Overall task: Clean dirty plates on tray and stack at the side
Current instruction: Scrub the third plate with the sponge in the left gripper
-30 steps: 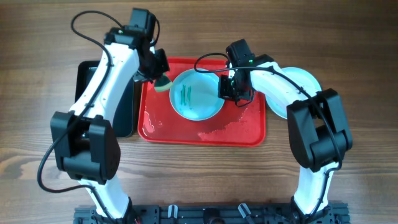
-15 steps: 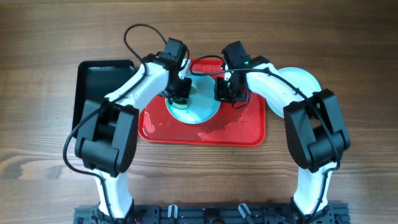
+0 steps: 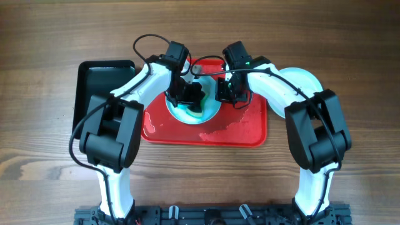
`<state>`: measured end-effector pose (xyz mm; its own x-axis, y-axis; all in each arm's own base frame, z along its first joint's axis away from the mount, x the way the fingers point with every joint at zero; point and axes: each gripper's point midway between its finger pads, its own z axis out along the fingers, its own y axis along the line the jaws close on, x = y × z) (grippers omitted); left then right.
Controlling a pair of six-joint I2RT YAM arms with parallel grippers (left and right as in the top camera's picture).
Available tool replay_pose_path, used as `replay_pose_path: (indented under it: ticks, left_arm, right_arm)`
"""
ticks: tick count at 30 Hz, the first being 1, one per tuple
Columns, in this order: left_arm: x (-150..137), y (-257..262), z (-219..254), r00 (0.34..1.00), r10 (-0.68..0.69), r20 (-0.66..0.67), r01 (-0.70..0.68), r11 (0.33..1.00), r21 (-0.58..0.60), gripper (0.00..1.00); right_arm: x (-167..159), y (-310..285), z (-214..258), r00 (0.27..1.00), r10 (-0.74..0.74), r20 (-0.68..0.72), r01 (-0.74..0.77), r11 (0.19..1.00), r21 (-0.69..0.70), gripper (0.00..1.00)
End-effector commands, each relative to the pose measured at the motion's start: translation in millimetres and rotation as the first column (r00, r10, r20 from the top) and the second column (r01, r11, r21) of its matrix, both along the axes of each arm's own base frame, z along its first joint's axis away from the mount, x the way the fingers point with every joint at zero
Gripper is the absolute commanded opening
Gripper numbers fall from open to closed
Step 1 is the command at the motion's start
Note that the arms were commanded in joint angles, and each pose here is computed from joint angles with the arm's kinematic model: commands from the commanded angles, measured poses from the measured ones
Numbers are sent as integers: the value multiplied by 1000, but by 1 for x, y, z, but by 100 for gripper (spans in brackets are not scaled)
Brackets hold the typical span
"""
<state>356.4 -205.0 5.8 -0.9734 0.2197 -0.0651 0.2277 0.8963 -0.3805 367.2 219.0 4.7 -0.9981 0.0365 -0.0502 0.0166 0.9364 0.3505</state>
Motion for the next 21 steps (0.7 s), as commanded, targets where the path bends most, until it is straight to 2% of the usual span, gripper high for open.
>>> replay_pose_path:
  ticks: [1,3,4,8,10,12,13,15,17,19,21]
  left_arm:
    - [15,107,-19,931,314,188,-366,768,526,4]
    - [16,128,-13,903,345,258,-429,678,596,4]
    - [17,131,-12,899,343,273,-437,666,604,4]
    - [29,130,-10,882,345,320,-470,665,580,4]
    - [38,121,-11,877,345,334,-478,694,539,4]
    - [41,84,-18,941,236,242,-321,848,421,4]
    - [36,55,-20,974,147,174,-195,933,303,4]
    - [20,13,-14,995,-7,99,-1,996,86,4]
    - [3,-17,-1,992,-113,59,119,987,-106,4]
    - [-12,-32,9,986,-168,24,169,959,-227,4]
    - [-25,-37,16,980,-197,-15,185,941,-285,4]
  right_arm:
    - [-8,0,-13,999,13,-33,-13,1000,-5,4]
    - [-8,0,-13,999,13,-33,-13,1000,-6,4]
    - [-8,0,-13,999,13,-33,-13,1000,-6,4]
    - [-8,-1,-13,999,24,-30,-24,1000,-10,4]
    - [-9,0,-13,999,31,-29,-31,999,-11,4]
    - [-9,0,-13,999,31,-31,-31,999,-11,4]
    - [-9,0,-13,999,31,-30,-31,999,-11,4]
    - [-9,0,-13,999,31,-29,-31,999,-10,4]
    - [-9,0,-13,999,32,-29,-32,999,-10,4]
    - [-9,0,-13,999,33,-29,-33,999,-11,4]
    - [-9,0,-13,999,33,-30,-33,999,-11,4]
